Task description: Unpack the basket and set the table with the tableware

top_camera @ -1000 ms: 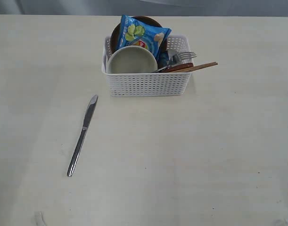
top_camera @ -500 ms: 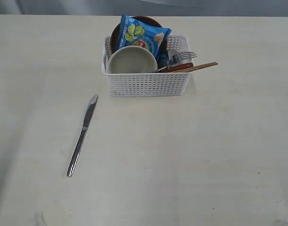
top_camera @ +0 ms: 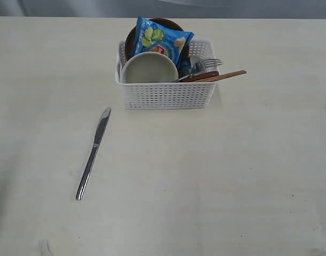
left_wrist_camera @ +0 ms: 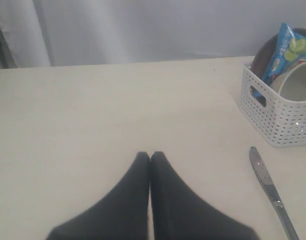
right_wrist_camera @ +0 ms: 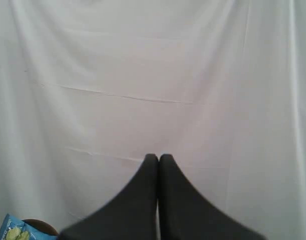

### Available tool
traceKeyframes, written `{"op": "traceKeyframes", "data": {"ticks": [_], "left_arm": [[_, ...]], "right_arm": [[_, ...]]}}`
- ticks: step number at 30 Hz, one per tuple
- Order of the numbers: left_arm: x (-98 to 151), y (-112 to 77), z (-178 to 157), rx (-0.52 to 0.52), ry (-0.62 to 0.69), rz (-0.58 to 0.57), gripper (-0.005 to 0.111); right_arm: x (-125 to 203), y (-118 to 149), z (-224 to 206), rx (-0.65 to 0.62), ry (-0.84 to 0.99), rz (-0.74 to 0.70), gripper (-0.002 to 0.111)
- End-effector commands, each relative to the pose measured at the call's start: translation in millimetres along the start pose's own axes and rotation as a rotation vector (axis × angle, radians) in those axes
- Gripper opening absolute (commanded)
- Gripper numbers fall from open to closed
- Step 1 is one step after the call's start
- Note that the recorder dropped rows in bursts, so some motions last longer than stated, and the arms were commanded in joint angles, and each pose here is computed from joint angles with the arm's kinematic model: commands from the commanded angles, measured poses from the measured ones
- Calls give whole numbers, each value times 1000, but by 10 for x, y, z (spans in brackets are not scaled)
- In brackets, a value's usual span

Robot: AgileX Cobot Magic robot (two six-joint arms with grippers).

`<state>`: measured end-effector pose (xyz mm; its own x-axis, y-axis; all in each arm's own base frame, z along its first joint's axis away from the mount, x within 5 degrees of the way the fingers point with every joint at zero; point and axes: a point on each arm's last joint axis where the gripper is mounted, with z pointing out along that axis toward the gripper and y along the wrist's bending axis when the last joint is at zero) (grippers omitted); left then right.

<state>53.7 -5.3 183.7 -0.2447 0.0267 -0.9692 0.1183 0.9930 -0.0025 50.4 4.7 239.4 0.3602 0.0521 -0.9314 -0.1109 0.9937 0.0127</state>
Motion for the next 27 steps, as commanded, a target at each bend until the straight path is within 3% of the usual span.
{"op": "traceKeyframes", "data": {"ticks": [1,23,27], "left_arm": [[1,2,-1,-3,-8,12,0],[-1,2,-1,-3,-10,12,0],[-1,2,-1,-3,-10,12,0]], "right_arm": [[-3,1,-7,-3,-13,5,-1],[-25,0,-7,-2,-38,16,-1],[-104,-21,-14,1,-127,310,-1]]}}
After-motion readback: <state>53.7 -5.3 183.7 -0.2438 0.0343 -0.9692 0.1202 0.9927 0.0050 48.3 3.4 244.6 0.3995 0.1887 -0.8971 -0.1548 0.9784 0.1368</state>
